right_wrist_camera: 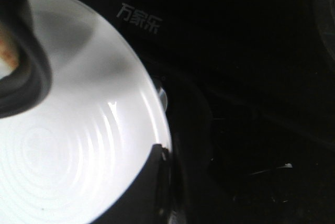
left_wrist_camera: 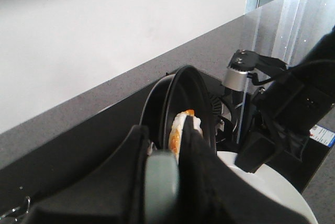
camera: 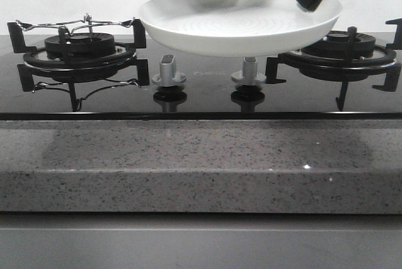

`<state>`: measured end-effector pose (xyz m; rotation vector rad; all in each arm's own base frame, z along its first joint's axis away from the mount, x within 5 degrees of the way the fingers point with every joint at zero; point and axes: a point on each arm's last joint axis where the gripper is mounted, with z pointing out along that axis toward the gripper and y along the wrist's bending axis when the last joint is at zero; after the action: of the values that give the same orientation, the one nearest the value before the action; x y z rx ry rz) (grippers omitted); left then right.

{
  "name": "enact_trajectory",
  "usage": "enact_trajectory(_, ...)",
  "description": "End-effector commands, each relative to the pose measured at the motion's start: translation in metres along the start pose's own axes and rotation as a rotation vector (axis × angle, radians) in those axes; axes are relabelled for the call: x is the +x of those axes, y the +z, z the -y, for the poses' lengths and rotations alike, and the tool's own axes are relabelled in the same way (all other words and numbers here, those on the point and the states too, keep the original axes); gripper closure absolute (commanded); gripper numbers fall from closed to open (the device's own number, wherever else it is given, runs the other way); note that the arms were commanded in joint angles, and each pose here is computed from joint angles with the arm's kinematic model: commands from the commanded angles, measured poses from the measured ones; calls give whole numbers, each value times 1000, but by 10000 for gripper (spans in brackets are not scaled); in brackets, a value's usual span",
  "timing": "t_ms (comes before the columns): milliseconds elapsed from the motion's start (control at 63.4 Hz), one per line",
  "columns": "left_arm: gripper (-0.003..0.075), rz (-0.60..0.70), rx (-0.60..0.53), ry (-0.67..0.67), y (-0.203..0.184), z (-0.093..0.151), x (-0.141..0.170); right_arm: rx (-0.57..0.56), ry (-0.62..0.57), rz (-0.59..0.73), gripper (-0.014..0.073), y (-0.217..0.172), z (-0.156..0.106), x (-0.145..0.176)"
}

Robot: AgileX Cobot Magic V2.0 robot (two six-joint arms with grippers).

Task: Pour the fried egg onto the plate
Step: 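Tip the frying pan over the plate to slide the egg out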

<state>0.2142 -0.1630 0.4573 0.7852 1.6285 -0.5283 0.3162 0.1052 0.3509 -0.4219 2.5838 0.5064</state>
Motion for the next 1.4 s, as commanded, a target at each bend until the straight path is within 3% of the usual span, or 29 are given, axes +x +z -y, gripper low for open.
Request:
enact_trajectory(0,741,188,-68,63,-18,6,-31,-23,-7,99,712,-20,-8,-7)
enact_trajectory(315,741,180,-64,280,-16,24,-33,-23,-7,99,712,-20,-8,-7)
enact_trajectory(709,741,185,-71,268,-19,23,-34,-23,-7,99,712,-20,-8,-7)
enact_trajectory(898,741,242,-193,58,-36,-10,-39,-23,-7,99,712,-20,-8,-7)
enact_trajectory(1119,740,276,-308,-419,-52,-77,-22,-23,-7,99,712,-20,-8,-7)
enact_trajectory(1387,740,290,-146,-923,-59,-173,36,-23,-7,99,712,-20,-8,-7)
